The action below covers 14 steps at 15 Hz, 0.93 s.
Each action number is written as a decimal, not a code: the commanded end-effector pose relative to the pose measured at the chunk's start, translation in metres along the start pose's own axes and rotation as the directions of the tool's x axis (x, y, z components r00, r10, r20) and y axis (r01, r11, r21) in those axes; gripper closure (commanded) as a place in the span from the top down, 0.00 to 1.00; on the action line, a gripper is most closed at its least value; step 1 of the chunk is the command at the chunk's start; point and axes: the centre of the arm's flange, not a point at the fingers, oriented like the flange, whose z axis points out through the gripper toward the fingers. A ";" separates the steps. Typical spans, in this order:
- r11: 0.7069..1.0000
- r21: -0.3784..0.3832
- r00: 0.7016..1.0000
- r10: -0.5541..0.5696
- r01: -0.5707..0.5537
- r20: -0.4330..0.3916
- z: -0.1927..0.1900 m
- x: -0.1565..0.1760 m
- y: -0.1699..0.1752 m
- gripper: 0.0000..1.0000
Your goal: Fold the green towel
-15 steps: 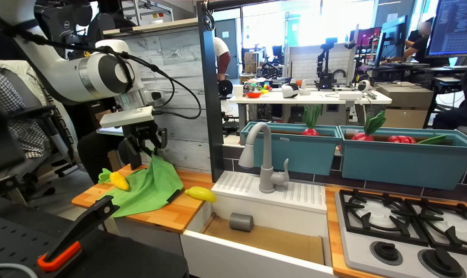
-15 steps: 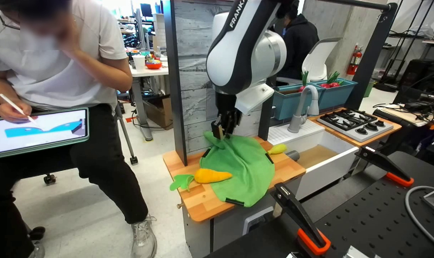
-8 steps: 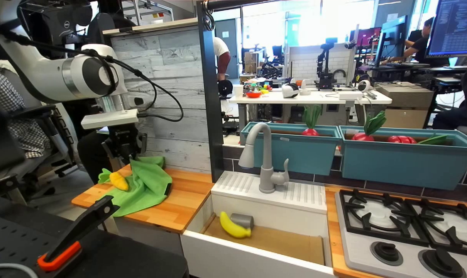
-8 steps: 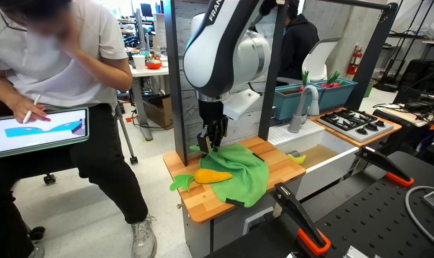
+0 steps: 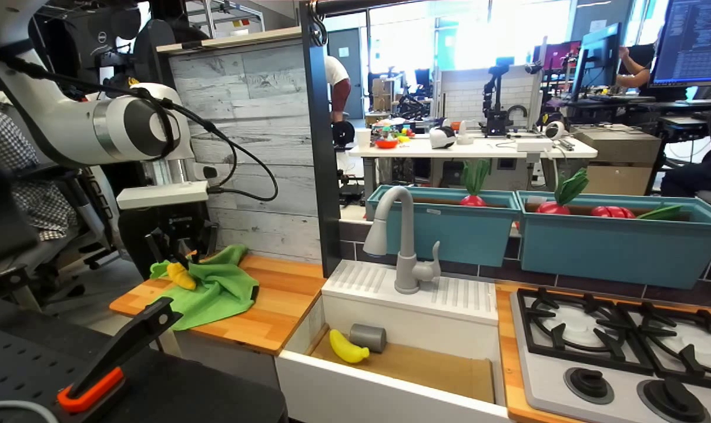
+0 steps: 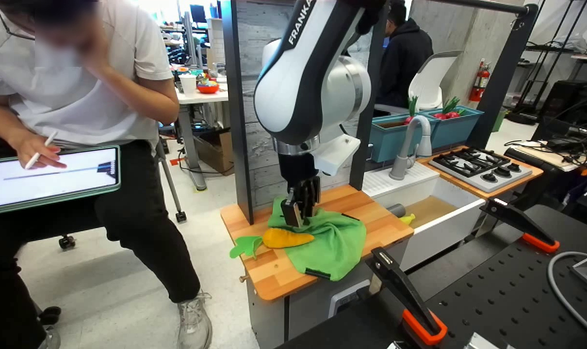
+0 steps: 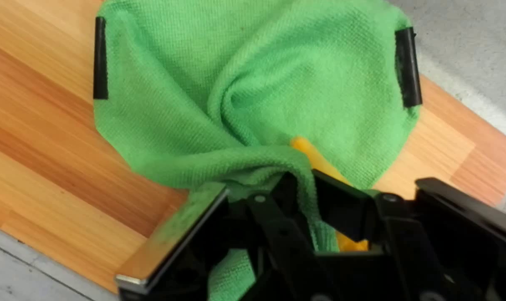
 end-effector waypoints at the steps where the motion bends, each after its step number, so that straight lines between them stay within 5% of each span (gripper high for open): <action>1: 1.000 0.014 0.999 0.007 -0.008 0.046 0.015 -0.005 0.015 0.03; 3: 1.000 0.026 0.998 0.015 -0.016 0.059 0.023 -0.008 0.018 0.03; 4: 0.999 0.028 0.998 0.018 -0.020 0.067 0.025 -0.010 0.020 0.36; 14: 0.999 0.016 0.998 0.030 -0.031 0.057 0.011 -0.005 0.026 1.00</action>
